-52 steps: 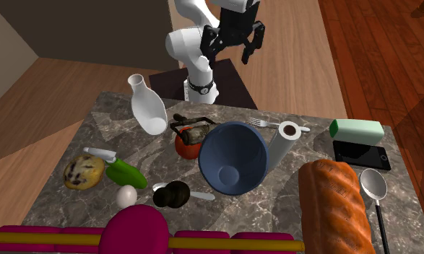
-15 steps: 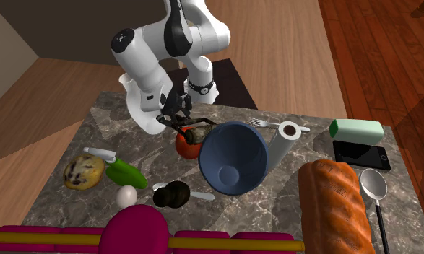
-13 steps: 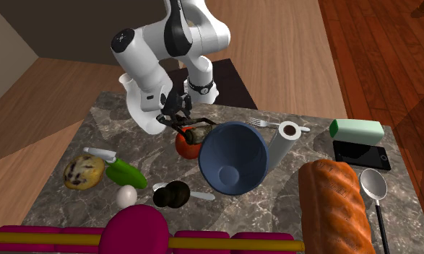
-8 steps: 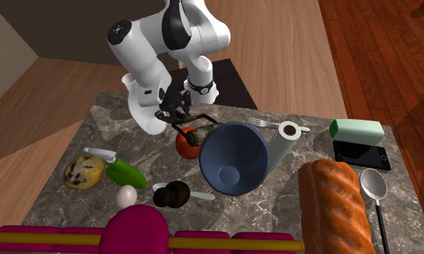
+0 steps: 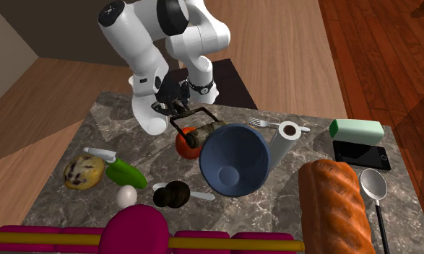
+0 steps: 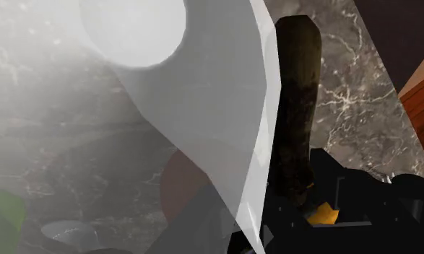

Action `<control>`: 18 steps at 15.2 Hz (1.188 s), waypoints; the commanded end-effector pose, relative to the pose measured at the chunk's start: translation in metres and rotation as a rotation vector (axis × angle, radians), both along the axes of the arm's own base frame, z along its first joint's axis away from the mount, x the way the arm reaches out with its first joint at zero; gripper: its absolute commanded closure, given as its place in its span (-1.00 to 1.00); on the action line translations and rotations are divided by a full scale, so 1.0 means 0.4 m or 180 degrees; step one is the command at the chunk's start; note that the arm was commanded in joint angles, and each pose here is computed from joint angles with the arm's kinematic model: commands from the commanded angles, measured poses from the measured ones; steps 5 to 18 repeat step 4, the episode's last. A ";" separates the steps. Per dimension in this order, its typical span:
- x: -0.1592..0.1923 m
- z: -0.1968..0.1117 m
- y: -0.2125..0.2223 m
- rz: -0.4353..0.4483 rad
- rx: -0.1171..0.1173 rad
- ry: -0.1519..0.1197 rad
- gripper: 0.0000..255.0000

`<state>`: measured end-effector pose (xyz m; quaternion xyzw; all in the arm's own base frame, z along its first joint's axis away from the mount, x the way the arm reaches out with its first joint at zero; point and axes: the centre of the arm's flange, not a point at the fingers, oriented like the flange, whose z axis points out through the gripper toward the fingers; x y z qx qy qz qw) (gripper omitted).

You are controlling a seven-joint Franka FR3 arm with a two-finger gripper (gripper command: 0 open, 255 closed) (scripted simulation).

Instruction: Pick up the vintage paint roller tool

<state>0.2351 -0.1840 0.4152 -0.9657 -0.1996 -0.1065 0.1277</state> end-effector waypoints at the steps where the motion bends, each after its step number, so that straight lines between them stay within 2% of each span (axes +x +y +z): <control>1: 0.004 0.028 0.001 0.0002 0.0001 -0.0004 1.00; 18: 0.004 0.044 0.001 0.0002 0.0001 -0.0005 1.00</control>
